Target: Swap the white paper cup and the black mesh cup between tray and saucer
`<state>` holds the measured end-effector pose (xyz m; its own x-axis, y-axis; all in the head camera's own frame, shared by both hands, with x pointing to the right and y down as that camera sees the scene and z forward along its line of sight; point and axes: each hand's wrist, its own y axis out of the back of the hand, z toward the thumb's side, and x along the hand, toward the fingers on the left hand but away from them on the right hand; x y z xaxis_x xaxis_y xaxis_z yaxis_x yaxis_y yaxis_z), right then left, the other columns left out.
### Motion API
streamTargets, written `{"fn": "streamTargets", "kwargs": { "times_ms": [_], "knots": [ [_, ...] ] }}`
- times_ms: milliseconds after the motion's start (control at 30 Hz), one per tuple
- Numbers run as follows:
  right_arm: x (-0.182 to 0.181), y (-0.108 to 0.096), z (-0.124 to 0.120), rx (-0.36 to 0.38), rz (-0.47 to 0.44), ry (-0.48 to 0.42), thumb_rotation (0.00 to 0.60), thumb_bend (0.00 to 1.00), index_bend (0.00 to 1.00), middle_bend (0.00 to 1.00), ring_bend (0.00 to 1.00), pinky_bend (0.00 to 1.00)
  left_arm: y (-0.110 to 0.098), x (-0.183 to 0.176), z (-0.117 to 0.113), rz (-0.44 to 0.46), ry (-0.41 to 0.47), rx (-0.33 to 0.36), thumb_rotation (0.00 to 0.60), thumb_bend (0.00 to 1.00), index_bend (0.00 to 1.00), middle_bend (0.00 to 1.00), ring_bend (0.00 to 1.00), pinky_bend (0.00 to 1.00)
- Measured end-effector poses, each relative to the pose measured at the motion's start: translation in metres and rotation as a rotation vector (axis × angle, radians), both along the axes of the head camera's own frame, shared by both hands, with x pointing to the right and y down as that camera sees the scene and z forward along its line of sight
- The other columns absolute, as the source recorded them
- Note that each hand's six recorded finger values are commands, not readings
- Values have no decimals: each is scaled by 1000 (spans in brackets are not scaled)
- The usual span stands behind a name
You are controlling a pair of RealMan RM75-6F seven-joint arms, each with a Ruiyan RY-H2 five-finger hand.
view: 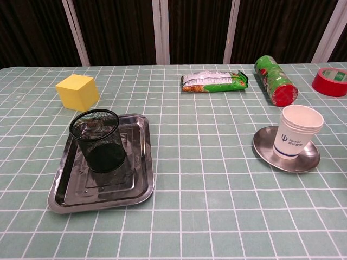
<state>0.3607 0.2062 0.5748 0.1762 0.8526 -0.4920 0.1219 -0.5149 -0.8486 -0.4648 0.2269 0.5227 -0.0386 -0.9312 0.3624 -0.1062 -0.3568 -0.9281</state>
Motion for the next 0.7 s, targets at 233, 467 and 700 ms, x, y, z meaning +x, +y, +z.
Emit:
{"fn": "streamTargets", "kwargs": {
  "times_ms": [233, 467, 700],
  "knots": [
    [-39, -30, 23, -69, -65, 14, 600, 88, 0, 21, 0, 0, 0, -4, 2, -21, -11, -18, 600, 199, 123, 0, 0, 81],
    [-66, -53, 47, -151, -83, 36, 600, 89, 0, 21, 5, 12, -1, -4, 4, -27, -20, -25, 600, 199, 123, 0, 0, 85],
    [-86, -62, 65, -220, -95, 42, 600, 86, 2, 44, 99, 78, -1, -6, 4, -40, -24, -23, 600, 200, 123, 0, 0, 86]
  ]
}}
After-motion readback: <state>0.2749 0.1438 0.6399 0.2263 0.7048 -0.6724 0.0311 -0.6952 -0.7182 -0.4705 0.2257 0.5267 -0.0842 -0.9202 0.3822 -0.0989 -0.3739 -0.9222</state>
